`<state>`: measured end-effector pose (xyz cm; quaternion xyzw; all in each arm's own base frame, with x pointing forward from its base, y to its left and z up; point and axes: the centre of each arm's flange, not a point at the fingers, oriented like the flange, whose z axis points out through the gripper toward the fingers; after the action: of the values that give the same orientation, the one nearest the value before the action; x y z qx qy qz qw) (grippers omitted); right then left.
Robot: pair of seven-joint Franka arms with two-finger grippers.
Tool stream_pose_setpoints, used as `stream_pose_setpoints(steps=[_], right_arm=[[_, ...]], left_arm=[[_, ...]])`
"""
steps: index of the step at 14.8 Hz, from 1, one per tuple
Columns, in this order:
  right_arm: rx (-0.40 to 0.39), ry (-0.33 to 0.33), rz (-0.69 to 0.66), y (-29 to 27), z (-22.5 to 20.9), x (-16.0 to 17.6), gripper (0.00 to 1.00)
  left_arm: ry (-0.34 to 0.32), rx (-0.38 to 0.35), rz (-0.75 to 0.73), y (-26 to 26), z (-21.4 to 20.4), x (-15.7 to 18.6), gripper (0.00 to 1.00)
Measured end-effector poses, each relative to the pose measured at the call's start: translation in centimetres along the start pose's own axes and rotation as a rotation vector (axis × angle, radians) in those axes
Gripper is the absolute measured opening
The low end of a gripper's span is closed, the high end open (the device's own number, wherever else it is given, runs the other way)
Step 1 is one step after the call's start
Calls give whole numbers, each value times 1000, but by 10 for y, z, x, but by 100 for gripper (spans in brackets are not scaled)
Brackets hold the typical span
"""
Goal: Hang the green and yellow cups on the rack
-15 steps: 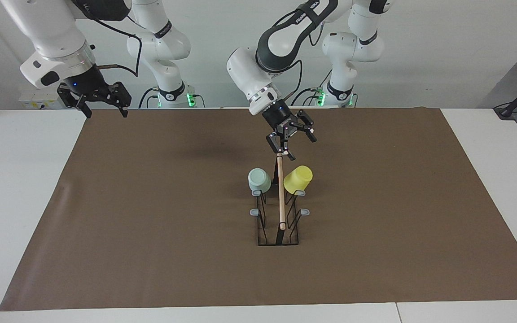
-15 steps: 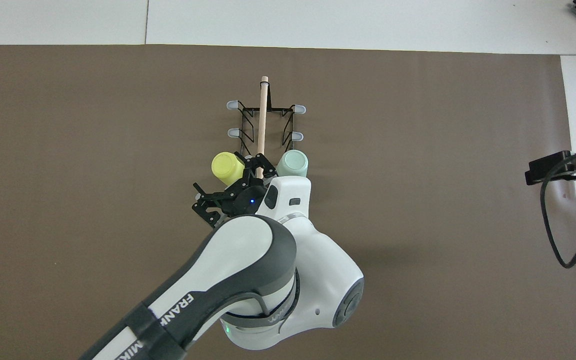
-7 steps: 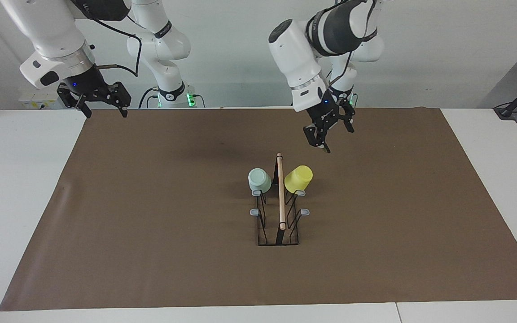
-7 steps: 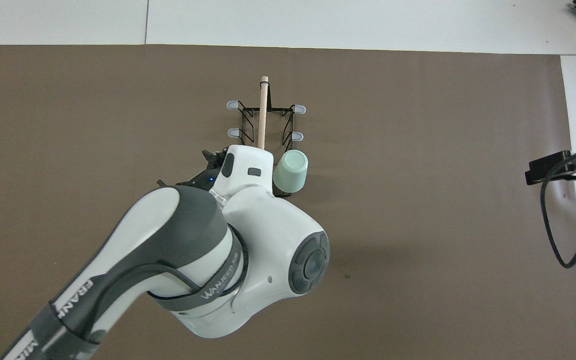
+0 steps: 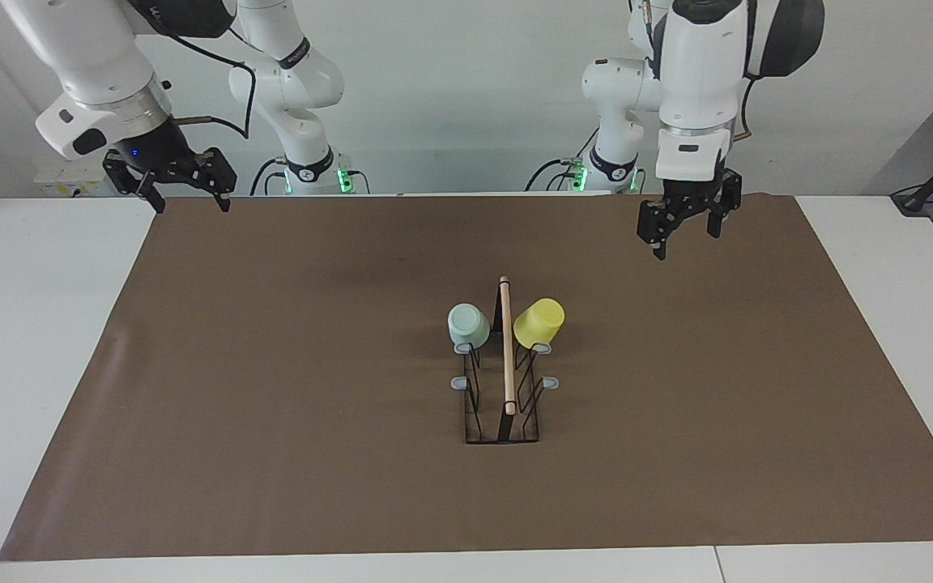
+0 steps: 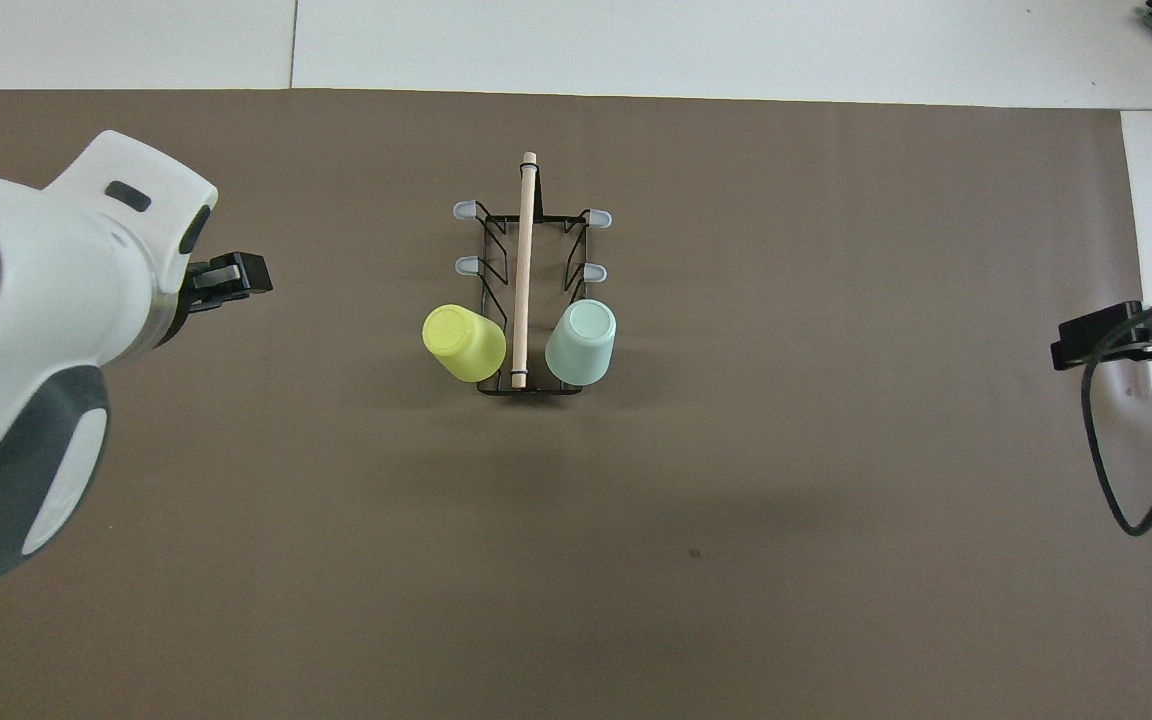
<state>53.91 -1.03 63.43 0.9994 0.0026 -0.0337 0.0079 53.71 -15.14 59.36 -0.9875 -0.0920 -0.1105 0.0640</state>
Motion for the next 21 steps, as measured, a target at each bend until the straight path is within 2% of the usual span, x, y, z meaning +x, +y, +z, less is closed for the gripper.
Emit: stream_pose_setpoints(steps=[4, 6, 12, 16, 21], right_arm=[[0, 0, 0, 0, 0, 0, 100], [0, 0, 0, 0, 0, 0, 100], [0, 9, 0, 0, -1, 1, 100], [-2, 101, -4, -2, -9, 11, 100], [0, 110, -2, -1, -7, 14, 100]], left_arm=[[-69, -180, 95, -50, 8, 22, 100], [-75, -218, 98, -82, 12, 33, 100], [-104, -202, 172, -113, -12, 44, 100], [-123, -195, 205, -104, -14, 41, 100], [-164, -160, 235, -100, -13, 35, 100]])
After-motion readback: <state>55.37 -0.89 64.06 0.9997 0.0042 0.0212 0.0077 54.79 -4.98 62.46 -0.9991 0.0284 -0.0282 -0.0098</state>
